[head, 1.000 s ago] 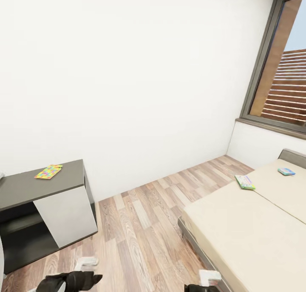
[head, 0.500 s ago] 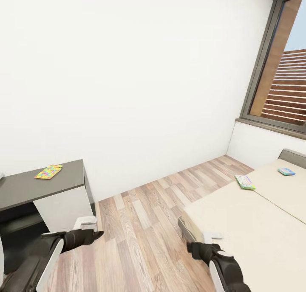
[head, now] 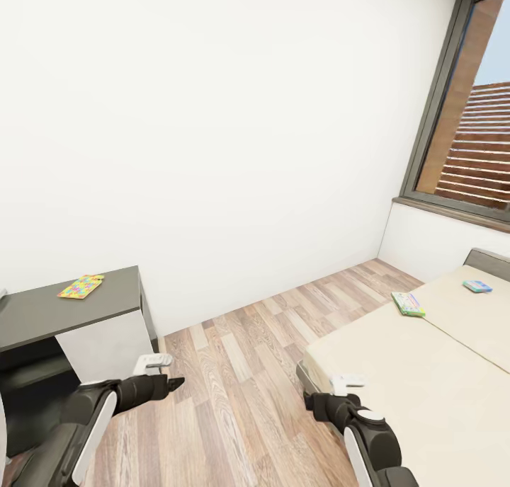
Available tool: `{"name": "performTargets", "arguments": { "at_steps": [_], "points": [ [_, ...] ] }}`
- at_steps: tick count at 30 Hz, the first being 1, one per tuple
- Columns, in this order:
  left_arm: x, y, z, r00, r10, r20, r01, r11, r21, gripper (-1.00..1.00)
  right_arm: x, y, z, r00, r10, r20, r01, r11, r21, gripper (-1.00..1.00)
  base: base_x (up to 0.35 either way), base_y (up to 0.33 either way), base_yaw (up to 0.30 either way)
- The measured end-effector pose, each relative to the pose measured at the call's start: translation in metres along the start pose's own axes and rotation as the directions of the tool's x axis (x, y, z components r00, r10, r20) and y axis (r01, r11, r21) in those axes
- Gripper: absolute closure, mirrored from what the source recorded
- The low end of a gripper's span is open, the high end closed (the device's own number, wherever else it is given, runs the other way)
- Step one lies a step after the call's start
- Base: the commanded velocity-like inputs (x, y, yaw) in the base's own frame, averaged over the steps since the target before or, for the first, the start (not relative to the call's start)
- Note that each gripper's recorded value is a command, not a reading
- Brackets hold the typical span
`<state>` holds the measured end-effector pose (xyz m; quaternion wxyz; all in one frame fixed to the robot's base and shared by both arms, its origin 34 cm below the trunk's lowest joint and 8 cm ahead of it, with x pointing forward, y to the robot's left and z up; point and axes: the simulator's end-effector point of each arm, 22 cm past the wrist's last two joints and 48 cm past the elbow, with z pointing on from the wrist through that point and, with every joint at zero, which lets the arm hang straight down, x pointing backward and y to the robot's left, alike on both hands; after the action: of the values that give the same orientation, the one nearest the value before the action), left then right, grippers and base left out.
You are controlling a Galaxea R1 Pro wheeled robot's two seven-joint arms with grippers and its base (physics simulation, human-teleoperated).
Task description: Put all the toys in the child's room - the three board games (two on the bed and one on the table), the two jigsaw puzzles on the table, and the tennis ball on the table - inside the toy box on the table in the child's room.
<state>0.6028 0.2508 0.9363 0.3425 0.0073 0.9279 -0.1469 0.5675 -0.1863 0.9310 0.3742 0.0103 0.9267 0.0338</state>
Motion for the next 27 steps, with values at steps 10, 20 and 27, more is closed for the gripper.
{"name": "performTargets", "arguments": {
  "at_steps": [10,20,27],
  "points": [
    [-0.0024,-0.0044,-0.0002,1.000,0.003,0.007,-0.003,1.000,0.008,-1.00,-0.0014,0.0011,-0.0012,1.000,-0.006,0.003,0.006,1.000,0.000,-1.00,0.000,0.000,0.000],
    [-0.0063,-0.0065,-0.0025,1.000,0.008,0.015,-0.008,1.000,0.010,-1.00,0.0013,-0.0002,-0.0013,1.000,-0.003,-0.003,0.003,1.000,0.002,-1.00,0.008,0.001,-0.046],
    [-0.0068,-0.0064,-0.0030,1.000,0.007,0.017,-0.007,1.000,0.010,-1.00,0.0030,-0.0012,-0.0017,1.000,-0.002,-0.007,0.002,1.000,0.004,-1.00,0.133,0.066,-0.242]
  ]
}}
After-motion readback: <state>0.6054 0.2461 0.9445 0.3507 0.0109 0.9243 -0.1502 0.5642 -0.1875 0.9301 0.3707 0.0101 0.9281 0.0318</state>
